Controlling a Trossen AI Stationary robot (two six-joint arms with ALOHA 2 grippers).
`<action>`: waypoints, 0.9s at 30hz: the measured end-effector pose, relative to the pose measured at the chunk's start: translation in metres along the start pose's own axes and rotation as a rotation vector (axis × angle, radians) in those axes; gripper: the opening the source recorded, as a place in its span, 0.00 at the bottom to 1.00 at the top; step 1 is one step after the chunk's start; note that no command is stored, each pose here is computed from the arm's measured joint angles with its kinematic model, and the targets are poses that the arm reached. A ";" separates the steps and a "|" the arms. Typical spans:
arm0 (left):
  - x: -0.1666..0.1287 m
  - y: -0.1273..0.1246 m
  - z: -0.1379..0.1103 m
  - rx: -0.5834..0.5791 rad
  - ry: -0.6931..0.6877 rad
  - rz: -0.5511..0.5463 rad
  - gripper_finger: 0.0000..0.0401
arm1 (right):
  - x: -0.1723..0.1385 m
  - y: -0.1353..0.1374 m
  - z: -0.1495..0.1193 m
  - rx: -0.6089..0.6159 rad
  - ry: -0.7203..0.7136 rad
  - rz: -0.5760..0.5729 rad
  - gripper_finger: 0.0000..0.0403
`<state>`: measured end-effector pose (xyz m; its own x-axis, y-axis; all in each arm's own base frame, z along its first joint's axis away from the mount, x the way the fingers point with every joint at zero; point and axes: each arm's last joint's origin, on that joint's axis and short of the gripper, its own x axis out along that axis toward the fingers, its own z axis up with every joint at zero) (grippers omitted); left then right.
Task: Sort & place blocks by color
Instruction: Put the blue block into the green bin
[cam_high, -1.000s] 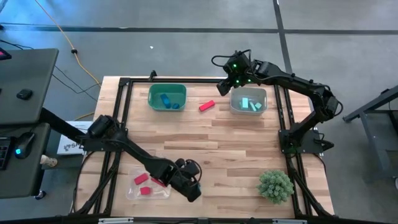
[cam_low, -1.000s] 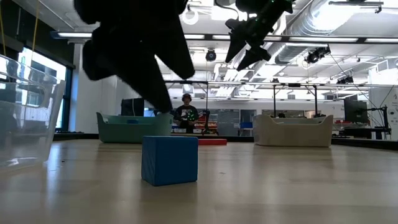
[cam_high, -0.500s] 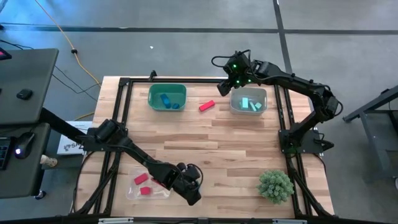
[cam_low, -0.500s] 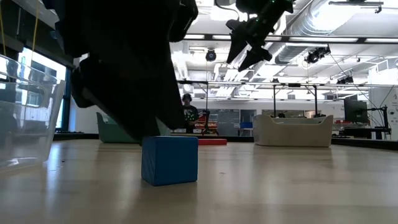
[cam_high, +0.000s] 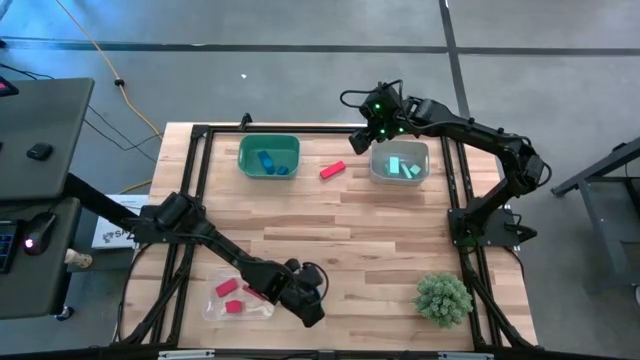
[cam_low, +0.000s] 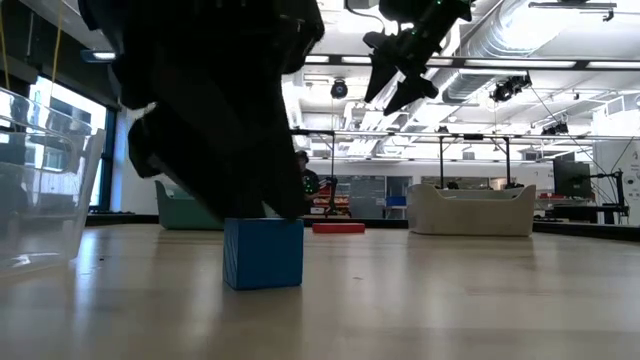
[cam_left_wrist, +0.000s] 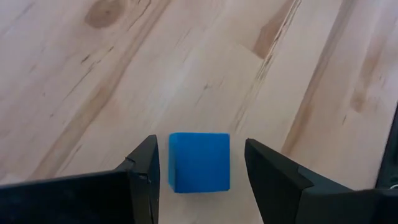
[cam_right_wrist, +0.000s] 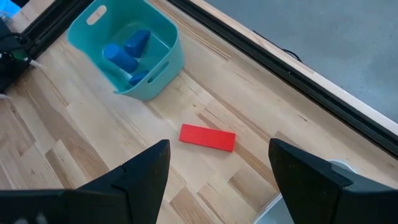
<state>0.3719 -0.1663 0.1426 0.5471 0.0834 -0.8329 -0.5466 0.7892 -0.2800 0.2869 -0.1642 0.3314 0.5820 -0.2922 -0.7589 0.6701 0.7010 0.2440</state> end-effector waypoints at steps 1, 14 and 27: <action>0.002 0.001 0.000 0.003 0.004 0.004 0.39 | 0.000 0.000 0.000 0.000 0.000 0.000 0.66; 0.011 0.007 -0.003 0.061 0.031 0.053 0.39 | 0.000 0.000 0.000 0.000 -0.004 0.000 0.66; 0.011 0.007 -0.003 0.103 0.024 0.059 0.12 | 0.000 0.000 0.000 0.000 -0.004 0.001 0.66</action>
<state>0.3721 -0.1613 0.1296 0.4997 0.1182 -0.8581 -0.5090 0.8417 -0.1804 0.2871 -0.1642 0.3316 0.5840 -0.2941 -0.7566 0.6698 0.7012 0.2444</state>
